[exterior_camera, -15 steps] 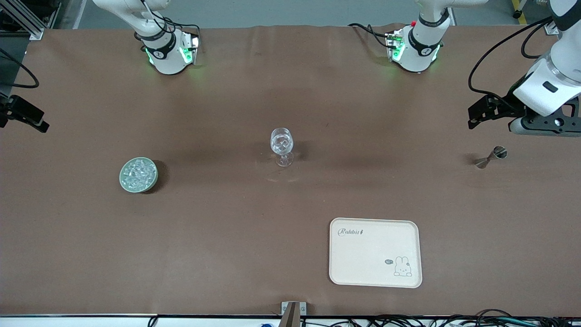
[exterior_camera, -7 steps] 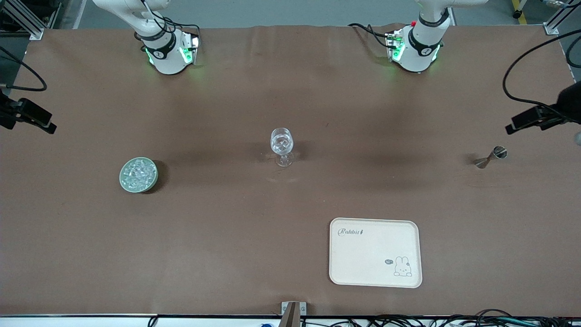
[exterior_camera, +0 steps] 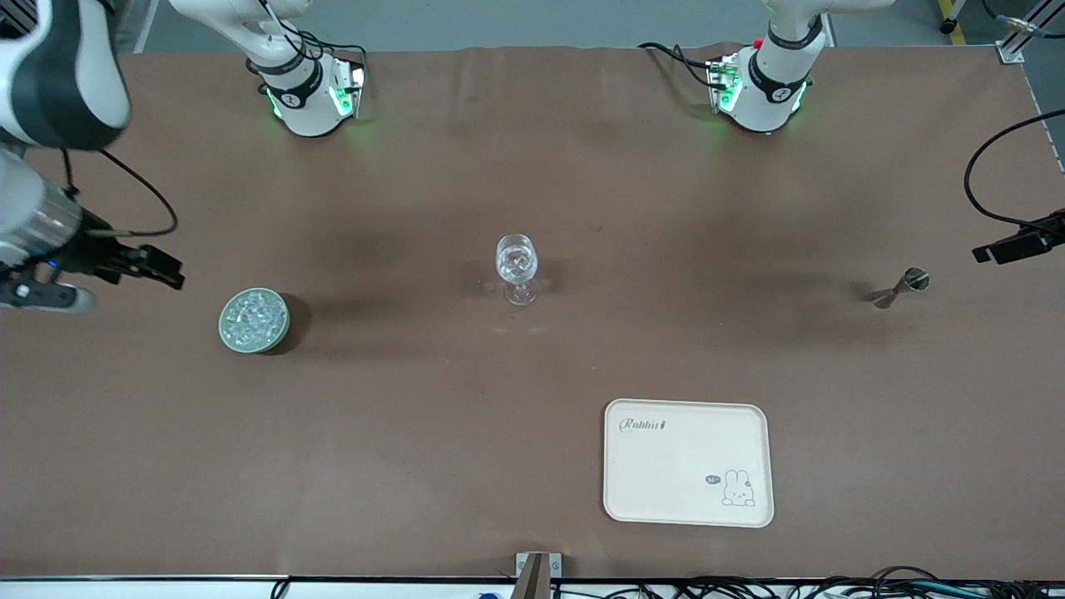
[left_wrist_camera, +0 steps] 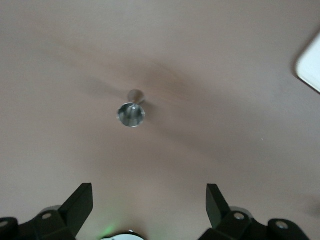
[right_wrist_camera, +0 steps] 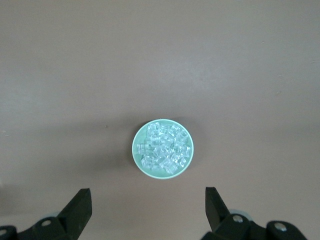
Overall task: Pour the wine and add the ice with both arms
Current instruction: 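Lower the right gripper into the ice bowl while the left gripper lowers onto the jigger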
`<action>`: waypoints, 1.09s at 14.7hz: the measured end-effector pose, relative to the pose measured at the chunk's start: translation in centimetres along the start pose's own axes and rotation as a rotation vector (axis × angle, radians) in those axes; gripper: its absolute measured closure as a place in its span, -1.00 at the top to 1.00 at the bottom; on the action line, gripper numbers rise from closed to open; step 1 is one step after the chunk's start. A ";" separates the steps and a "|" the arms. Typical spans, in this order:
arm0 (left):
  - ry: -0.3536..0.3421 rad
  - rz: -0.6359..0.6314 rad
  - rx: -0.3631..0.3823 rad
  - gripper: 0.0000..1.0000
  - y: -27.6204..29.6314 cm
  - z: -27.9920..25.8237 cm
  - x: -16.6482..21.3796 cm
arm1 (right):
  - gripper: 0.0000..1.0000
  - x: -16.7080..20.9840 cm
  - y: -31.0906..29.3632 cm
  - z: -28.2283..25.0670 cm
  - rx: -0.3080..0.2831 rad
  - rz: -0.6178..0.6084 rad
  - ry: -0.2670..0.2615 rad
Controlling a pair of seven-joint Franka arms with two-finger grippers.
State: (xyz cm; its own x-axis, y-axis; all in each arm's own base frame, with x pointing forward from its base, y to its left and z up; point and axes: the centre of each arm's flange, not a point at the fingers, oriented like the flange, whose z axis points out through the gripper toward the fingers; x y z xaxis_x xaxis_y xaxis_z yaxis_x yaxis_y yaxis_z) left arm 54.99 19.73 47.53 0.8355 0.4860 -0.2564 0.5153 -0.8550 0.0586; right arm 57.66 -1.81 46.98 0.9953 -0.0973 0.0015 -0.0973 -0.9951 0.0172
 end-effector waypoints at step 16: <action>-0.276 -0.654 -0.354 1.00 -17.3 20.4 9.2 | 0.87 -1.4 0.4 24.9 -0.010 -0.099 -0.008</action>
State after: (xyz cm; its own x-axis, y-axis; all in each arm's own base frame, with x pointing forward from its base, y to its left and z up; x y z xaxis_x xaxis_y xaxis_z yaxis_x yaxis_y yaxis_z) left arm 49.88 35.30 24.46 0.2890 0.7678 -0.5718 0.9540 -0.2806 0.1054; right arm 56.18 -2.55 22.09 1.0000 0.0014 -0.0086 0.0016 -0.9996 0.0273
